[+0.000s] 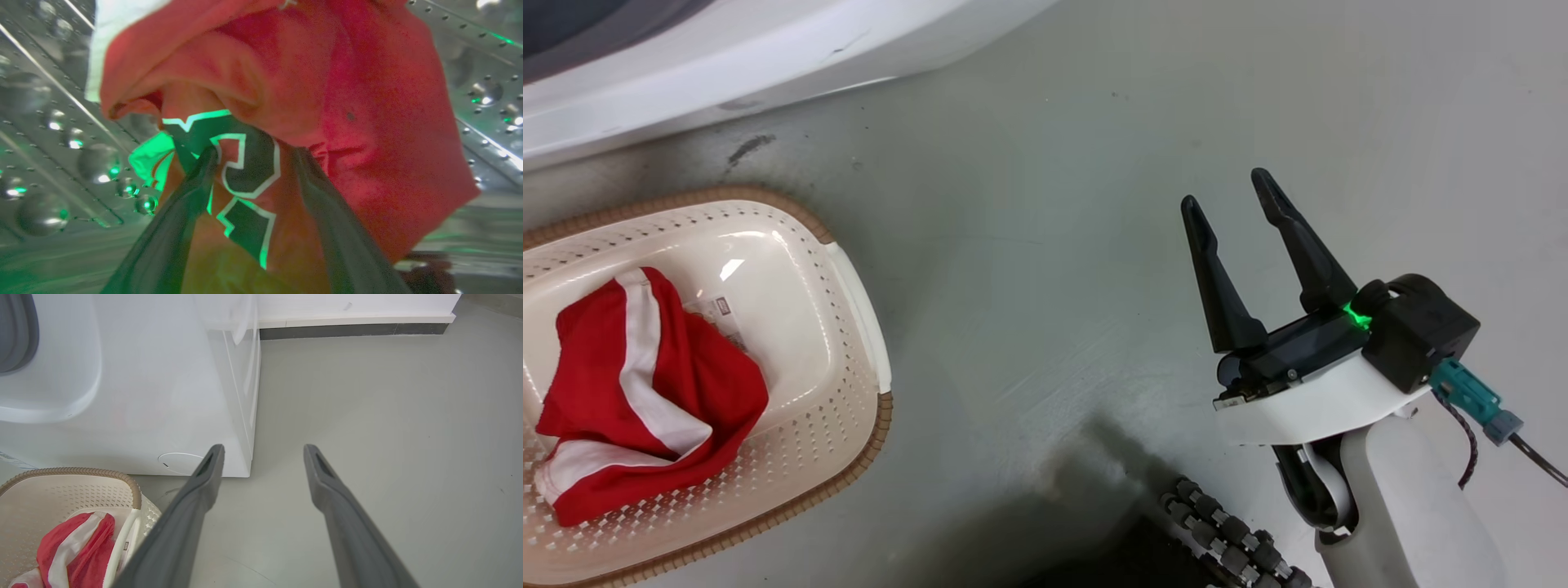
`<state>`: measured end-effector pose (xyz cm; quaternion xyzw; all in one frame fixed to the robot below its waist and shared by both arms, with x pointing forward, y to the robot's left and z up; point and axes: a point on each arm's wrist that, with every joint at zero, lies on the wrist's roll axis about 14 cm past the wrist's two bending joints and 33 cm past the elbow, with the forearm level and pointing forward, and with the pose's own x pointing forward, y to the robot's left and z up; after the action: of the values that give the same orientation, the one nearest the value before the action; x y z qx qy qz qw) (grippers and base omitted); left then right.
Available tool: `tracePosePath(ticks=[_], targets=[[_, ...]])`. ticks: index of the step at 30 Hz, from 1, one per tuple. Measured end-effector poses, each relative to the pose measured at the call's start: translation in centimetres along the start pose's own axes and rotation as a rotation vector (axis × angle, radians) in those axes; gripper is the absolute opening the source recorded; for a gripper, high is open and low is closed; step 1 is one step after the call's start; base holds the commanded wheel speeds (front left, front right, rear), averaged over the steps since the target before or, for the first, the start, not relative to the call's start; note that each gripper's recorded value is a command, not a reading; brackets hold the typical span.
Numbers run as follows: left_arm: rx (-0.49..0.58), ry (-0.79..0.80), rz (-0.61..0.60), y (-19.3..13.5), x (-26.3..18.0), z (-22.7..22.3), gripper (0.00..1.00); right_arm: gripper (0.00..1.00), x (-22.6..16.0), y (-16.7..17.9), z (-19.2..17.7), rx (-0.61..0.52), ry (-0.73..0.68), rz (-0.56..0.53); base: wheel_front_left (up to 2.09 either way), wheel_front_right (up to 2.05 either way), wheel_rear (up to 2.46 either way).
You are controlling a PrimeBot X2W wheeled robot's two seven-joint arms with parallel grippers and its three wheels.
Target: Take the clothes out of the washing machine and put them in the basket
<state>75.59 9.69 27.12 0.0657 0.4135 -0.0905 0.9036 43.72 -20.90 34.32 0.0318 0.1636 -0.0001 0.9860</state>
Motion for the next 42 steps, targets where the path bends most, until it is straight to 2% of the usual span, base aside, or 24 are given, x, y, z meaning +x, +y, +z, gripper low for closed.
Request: tracePosePath(ticks=[1, 2, 3, 4, 11, 12, 19, 26, 35, 42], targets=[[-0.015, 0.010, -0.004, 0.0, 0.2, -0.1, 1.00, 1.00, -0.1, 0.0, -0.1, 0.000, 0.005, -0.001, 0.00, 0.00, 0.00], [-0.022, 0.019, -0.003, 0.0, 0.3, -0.2, 0.49, 1.00, -0.1, 0.0, -0.2, 0.001, 0.008, -0.002, 0.00, 0.00, 0.00], [-0.025, 0.030, 0.000, 0.2, 0.4, -0.5, 0.16, 1.00, -0.1, 0.0, -0.3, 0.004, 0.010, -0.003, 0.00, 0.00, 0.00], [-0.035, 0.036, -0.001, 0.3, 0.5, -0.6, 0.00, 1.00, -0.1, 0.0, -0.4, 0.006, 0.011, -0.003, 0.00, 0.00, 0.00], [-0.046, 0.001, 0.017, 1.0, 0.2, -0.1, 0.00, 1.00, 0.1, 0.5, 0.1, 0.012, -0.001, 0.014, 0.00, 0.00, 0.00], [-0.059, -0.138, 0.045, 1.8, -1.0, 1.4, 0.00, 1.00, 0.2, 0.8, 1.1, 0.005, -0.029, 0.028, 0.00, 0.00, 0.00], [-0.040, -0.405, 0.036, 1.8, -5.6, 4.4, 0.00, 1.00, -0.2, 1.2, 3.6, -0.027, -0.092, 0.042, 0.00, 0.00, 0.00], [-0.038, -0.672, 0.017, 1.0, -13.1, 6.4, 0.00, 1.00, -2.4, 2.1, 6.2, -0.046, -0.155, 0.055, 0.00, 0.00, 0.00], [-0.047, -0.876, 0.034, 1.1, -24.2, 7.5, 0.00, 1.00, -6.2, 3.0, 8.7, -0.053, -0.231, 0.065, 0.00, 0.00, 0.00], [-0.063, -0.974, 0.038, 0.7, -31.3, 4.2, 0.00, 1.00, -8.9, 4.1, 10.2, -0.046, -0.291, 0.087, 0.00, 0.00, 0.00]])
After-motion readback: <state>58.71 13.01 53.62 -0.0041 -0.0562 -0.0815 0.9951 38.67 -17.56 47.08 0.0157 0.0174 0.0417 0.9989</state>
